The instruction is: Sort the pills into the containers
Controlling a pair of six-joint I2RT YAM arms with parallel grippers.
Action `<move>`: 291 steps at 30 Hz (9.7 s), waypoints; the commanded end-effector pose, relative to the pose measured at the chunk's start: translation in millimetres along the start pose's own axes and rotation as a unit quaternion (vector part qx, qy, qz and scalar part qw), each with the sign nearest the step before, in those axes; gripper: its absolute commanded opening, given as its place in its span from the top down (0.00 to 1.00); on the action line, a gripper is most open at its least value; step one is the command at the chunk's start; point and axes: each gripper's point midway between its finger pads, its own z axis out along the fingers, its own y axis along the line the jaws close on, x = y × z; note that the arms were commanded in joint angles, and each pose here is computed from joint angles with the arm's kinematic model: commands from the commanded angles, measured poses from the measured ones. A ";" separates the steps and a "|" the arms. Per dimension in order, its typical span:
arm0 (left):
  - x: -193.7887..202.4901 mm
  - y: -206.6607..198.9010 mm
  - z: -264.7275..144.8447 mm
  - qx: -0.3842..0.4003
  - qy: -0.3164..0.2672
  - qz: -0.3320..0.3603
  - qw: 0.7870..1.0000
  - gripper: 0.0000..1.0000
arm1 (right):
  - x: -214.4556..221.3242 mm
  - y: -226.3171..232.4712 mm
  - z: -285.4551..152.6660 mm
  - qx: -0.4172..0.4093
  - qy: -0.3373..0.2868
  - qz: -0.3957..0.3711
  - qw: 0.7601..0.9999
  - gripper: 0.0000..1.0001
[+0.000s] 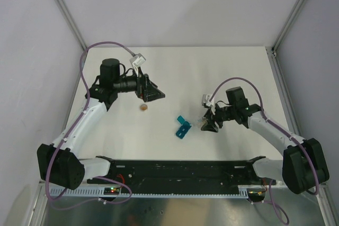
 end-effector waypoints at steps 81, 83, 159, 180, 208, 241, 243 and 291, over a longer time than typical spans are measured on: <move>3.7 -0.8 -2.0 0.013 0.010 0.025 1.000 0.00 | 11.0 -29.1 39.2 0.008 0.132 -0.040 0.990 1.00; 4.3 -0.7 -1.9 0.013 0.011 0.025 1.000 0.00 | 11.0 -28.8 39.3 0.006 0.135 -0.041 0.990 1.00; 19.2 14.5 -0.8 -0.012 0.031 0.031 0.999 0.00 | -26.3 -21.8 29.0 0.012 0.108 -0.045 0.993 1.00; 22.2 27.9 6.6 -0.021 0.041 0.014 0.999 0.00 | -96.3 -2.5 -3.5 0.023 -0.033 -0.043 0.998 1.00; 3.3 -44.5 69.7 0.097 0.092 -0.035 0.990 0.03 | -226.6 37.1 -63.2 -0.010 -0.173 -0.070 0.982 1.00; -8.9 -98.3 34.9 0.121 0.056 0.016 0.991 0.04 | -188.3 6.0 -20.6 0.020 -0.112 -0.037 0.993 1.00; -8.1 -96.7 35.0 0.117 0.055 0.017 0.991 0.04 | -186.6 6.0 -20.2 0.020 -0.109 -0.038 0.993 1.00; 73.1 164.4 -40.9 -0.379 0.217 0.072 0.897 0.00 | -167.8 22.3 -58.9 0.037 -0.113 -0.038 0.992 1.00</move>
